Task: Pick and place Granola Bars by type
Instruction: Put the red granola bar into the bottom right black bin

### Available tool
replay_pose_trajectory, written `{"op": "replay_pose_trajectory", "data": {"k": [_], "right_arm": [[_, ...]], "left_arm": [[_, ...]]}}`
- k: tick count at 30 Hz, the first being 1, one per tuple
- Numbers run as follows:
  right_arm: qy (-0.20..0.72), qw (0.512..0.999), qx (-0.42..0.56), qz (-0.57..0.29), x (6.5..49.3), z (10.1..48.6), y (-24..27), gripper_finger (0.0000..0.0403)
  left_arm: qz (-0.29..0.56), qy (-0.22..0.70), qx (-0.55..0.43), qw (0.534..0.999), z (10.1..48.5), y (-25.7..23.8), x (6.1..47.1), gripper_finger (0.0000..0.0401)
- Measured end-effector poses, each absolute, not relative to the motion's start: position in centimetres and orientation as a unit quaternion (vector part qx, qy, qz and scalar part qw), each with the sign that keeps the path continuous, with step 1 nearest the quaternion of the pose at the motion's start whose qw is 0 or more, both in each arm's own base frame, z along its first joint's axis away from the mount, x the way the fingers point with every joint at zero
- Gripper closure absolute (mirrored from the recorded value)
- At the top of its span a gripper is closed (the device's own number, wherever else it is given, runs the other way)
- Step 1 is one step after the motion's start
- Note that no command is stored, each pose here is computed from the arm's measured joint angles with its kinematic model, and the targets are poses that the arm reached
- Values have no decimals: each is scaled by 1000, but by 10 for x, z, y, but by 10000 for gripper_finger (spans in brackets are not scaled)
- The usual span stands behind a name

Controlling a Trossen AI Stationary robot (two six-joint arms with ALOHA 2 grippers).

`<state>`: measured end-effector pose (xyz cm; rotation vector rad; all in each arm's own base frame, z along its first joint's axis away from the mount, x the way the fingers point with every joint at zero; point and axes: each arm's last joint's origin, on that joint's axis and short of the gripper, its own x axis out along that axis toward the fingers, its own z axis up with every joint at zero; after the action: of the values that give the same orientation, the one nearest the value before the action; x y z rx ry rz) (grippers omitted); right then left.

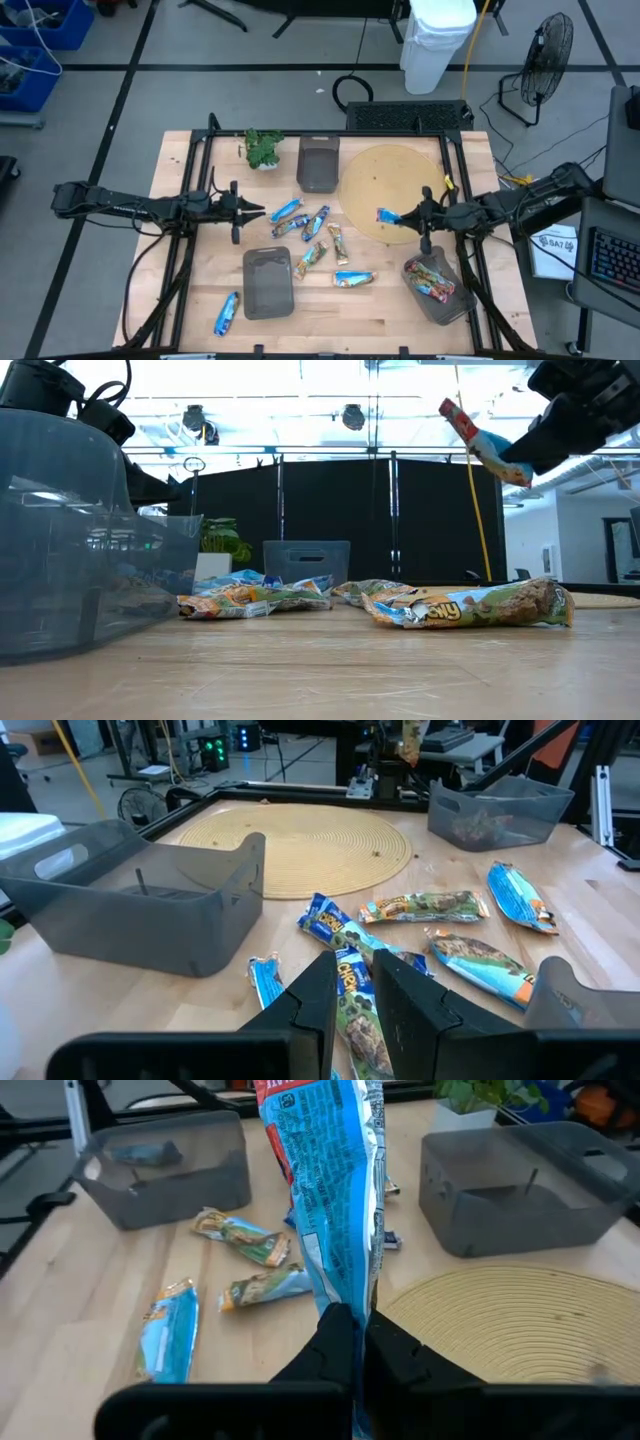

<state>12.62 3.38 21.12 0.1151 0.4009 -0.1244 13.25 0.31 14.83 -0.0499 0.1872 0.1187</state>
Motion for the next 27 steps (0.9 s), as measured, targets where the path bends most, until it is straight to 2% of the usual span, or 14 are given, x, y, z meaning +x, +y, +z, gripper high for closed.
{"op": "replay_pose_trajectory", "data": {"k": [13, 27], "right_arm": [[113, 990, 88, -7, 117, 181, 42, 403], [63, 993, 52, 81, 103, 179, 52, 403]], "left_arm": [[60, 93, -28, 994, 148, 3, 132, 327], [60, 93, -29, 993, 148, 3, 132, 327]]}}
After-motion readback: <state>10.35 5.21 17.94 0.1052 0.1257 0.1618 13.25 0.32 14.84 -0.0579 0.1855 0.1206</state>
